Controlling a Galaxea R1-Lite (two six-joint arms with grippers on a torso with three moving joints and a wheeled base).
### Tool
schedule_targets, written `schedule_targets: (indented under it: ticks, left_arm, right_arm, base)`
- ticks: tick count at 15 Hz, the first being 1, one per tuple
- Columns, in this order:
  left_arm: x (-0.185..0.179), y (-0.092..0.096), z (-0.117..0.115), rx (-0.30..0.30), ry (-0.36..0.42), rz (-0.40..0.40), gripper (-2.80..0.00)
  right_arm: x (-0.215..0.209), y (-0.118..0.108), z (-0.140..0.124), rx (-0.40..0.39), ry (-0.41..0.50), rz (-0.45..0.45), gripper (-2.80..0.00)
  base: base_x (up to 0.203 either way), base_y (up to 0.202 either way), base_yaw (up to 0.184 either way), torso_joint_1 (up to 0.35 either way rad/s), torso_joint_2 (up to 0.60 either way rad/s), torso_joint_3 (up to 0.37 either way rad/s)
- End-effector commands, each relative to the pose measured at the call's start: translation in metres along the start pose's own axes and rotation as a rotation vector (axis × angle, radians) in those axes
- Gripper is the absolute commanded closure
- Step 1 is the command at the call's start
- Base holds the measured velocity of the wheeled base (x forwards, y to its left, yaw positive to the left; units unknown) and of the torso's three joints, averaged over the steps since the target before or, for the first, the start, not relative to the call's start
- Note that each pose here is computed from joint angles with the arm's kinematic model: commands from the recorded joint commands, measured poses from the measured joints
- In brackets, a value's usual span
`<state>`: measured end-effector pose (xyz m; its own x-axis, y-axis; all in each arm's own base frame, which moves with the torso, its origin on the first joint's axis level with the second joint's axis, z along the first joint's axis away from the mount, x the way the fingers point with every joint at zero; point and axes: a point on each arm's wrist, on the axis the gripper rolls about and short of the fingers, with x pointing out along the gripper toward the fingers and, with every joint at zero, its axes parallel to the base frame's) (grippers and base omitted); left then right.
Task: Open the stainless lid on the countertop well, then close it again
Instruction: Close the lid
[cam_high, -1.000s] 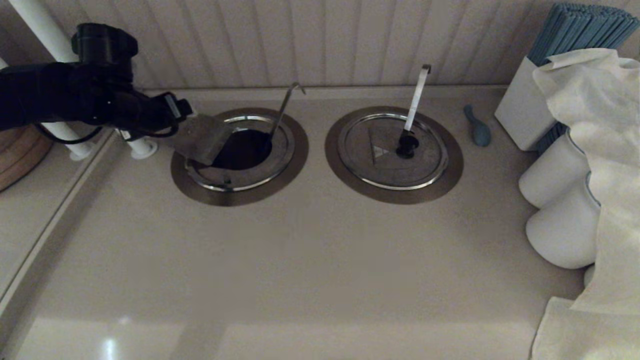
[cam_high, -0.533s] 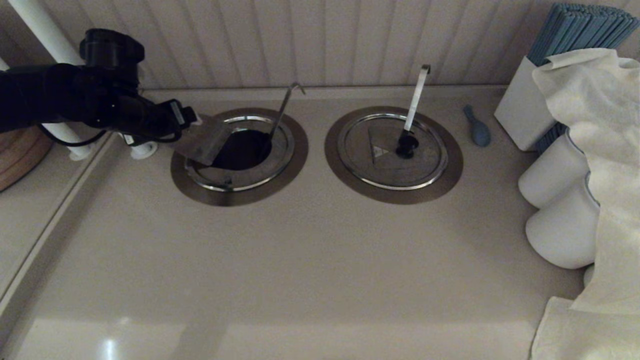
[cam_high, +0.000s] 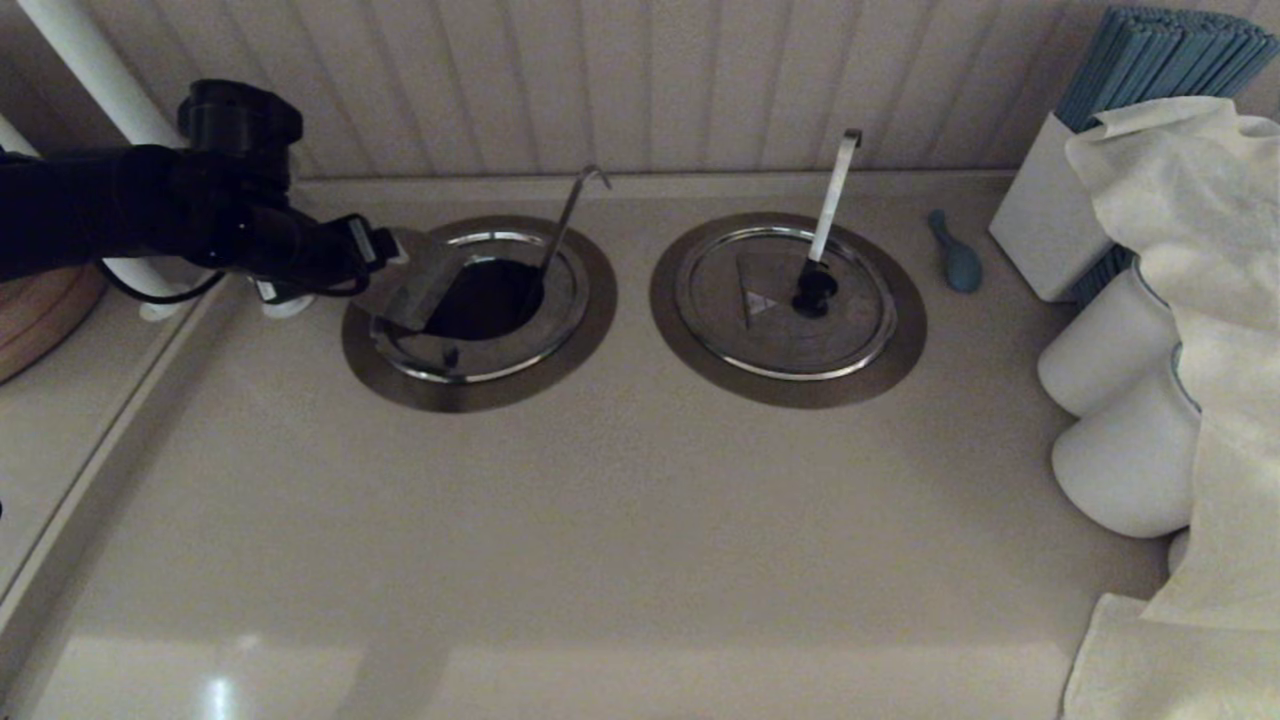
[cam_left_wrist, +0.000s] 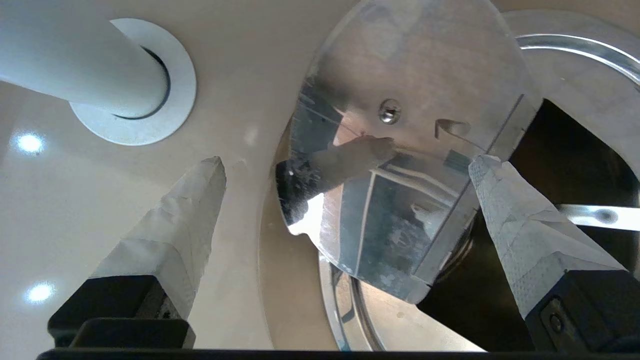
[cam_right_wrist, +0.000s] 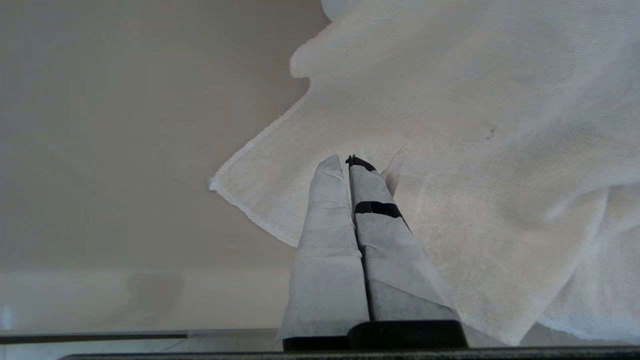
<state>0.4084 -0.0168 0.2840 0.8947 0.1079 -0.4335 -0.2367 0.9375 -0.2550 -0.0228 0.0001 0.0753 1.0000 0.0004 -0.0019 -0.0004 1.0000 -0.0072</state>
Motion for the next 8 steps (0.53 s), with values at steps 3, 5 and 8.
schedule_targets:
  ticks: [3,5,8]
  left_arm:
    - [0.001,-0.003,-0.002,0.000,0.005,-0.009,-2.80]
    - [-0.002,-0.007,-0.002,0.003,0.004,-0.019,-2.80]
    - [-0.001,-0.012,-0.005,0.009,0.012,-0.031,-2.80]
  right_arm:
    - [0.000,0.000,0.000,0.000,0.001,0.000,0.00]
    - [0.000,0.000,0.000,0.000,0.000,0.000,0.00]
    - [0.000,0.000,0.000,0.000,0.001,0.000,0.00]
  base:
    - [0.000,0.000,0.000,0.000,0.00,0.000]
    - [0.000,0.000,0.000,0.000,0.00,0.000]
    - [0.000,0.000,0.000,0.000,0.00,0.000]
